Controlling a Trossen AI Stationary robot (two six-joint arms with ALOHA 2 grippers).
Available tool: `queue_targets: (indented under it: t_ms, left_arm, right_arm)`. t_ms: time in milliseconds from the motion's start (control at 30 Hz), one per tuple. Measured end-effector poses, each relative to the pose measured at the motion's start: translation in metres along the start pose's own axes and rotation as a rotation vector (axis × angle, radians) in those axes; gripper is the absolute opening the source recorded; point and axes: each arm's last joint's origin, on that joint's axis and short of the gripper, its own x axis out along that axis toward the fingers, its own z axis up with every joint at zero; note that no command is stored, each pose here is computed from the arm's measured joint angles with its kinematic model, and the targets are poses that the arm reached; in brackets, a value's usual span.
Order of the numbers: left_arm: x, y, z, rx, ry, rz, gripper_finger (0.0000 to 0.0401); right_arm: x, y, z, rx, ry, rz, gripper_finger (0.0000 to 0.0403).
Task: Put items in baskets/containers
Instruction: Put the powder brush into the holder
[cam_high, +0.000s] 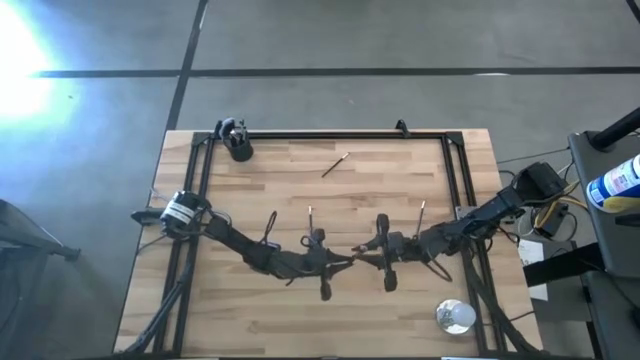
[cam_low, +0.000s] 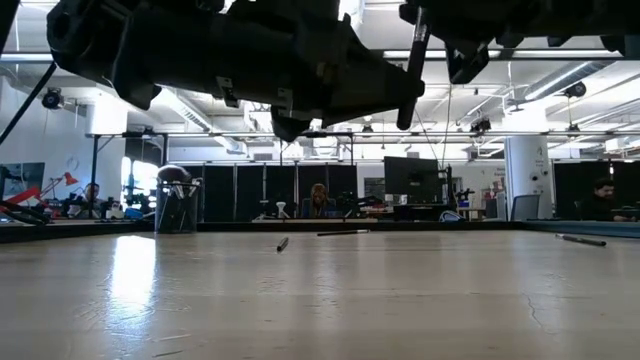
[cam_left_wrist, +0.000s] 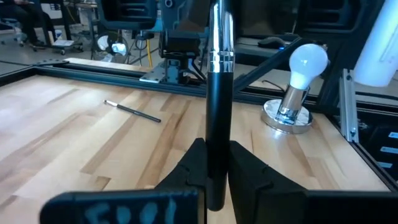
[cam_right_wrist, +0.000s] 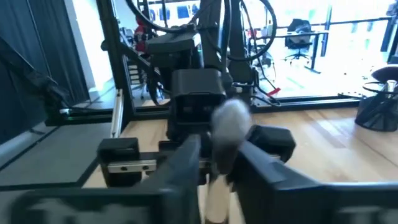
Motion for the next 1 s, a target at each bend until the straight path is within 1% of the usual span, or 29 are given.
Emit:
queue_targets:
  t_ms: [33, 67, 133, 167, 333, 400, 467, 533, 733, 900, 1000]
  left_arm:
    - [0.0, 0.0, 0.0, 0.001, 0.001, -0.006, 0.003]
    - [0.0, 0.0, 0.0, 0.006, 0.003, -0.011, 0.003]
    - [0.001, -0.001, 0.001, 0.012, 0.002, -0.032, 0.0031]
    - [0.001, -0.001, 0.002, 0.012, -0.001, -0.032, 0.0039]
    - [0.007, -0.005, 0.013, -0.007, -0.041, -0.039, 0.0115]
    - [0.008, -0.005, 0.015, 0.007, -0.046, -0.037, 0.0136]
    - [0.009, -0.005, 0.016, 0.019, -0.047, -0.035, 0.015]
    - [0.011, -0.004, 0.018, 0.017, -0.056, -0.039, 0.0156]
    - [0.016, -0.002, 0.023, 0.015, -0.062, -0.101, 0.0159]
    - [0.018, -0.001, 0.027, 0.022, -0.07, -0.114, 0.016]
    - [0.016, -0.001, 0.033, 0.027, -0.083, -0.115, 0.016]
  right_arm:
    - [0.0, 0.0, 0.0, -0.005, -0.001, -0.001, 0.0041]
    - [0.0, 0.0, 0.0, -0.009, -0.003, -0.001, 0.0029]
    - [0.0, 0.0, 0.0, -0.012, 0.0, 0.001, 0.0026]
    - [-0.001, 0.0, 0.0, -0.012, -0.001, 0.006, 0.0026]
    - [0.0, 0.002, 0.0, -0.03, 0.014, 0.064, 0.0022]
    - [0.0, 0.002, 0.0, -0.031, 0.012, 0.066, 0.0021]
    - [0.0, 0.002, 0.0, -0.033, 0.017, 0.065, 0.0021]
    - [0.0, 0.001, -0.001, -0.036, 0.026, 0.064, 0.002]
    - [0.0, 0.001, -0.001, -0.042, 0.024, 0.065, 0.002]
    - [0.0, 0.001, -0.001, -0.046, 0.023, 0.065, 0.002]
    - [0.0, 0.001, -0.001, -0.046, 0.023, 0.065, 0.002]
